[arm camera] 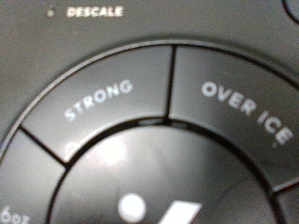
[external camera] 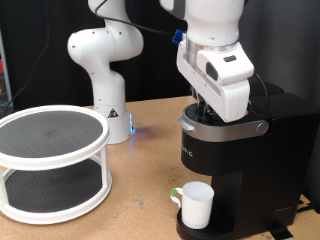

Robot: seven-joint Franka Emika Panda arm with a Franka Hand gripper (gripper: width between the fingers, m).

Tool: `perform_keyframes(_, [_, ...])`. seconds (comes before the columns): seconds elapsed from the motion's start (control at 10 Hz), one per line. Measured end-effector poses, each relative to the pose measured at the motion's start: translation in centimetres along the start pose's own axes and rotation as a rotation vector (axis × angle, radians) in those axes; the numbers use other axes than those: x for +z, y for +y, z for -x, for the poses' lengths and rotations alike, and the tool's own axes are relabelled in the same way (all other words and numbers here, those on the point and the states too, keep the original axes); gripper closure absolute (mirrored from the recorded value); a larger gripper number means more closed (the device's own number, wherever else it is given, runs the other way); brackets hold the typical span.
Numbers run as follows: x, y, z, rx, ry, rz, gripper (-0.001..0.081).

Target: Make a cup of coffee with the keurig machine

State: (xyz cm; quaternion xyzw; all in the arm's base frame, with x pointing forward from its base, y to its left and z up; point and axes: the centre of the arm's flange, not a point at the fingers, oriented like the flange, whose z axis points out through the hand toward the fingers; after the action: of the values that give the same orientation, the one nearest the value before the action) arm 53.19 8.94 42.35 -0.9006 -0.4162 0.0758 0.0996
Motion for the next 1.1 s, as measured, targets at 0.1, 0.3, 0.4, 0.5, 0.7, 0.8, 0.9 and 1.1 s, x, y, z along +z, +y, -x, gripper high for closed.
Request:
perform_keyframes(0.1, [0.00,0.00,0.00,0.000,0.000,0.000,0.0804])
perform_keyframes(0.3, [0.02,0.01,0.01,0.002,-0.008,0.007,0.0804])
perform_keyframes(0.4, [0.03,-0.05,-0.05,0.004,-0.018,0.016,0.0804])
perform_keyframes(0.5, [0.04,-0.18,-0.16,0.005,-0.032,0.026,0.0804])
perform_keyframes(0.7, [0.03,-0.32,-0.25,0.009,-0.059,0.047,0.0804])
perform_keyframes(0.8, [0.03,-0.38,-0.30,0.013,-0.065,0.053,0.0804])
perform_keyframes(0.9, [0.03,-0.43,-0.34,0.016,-0.070,0.060,0.0804])
perform_keyframes(1.1, [0.03,-0.47,-0.37,0.023,-0.076,0.068,0.0804])
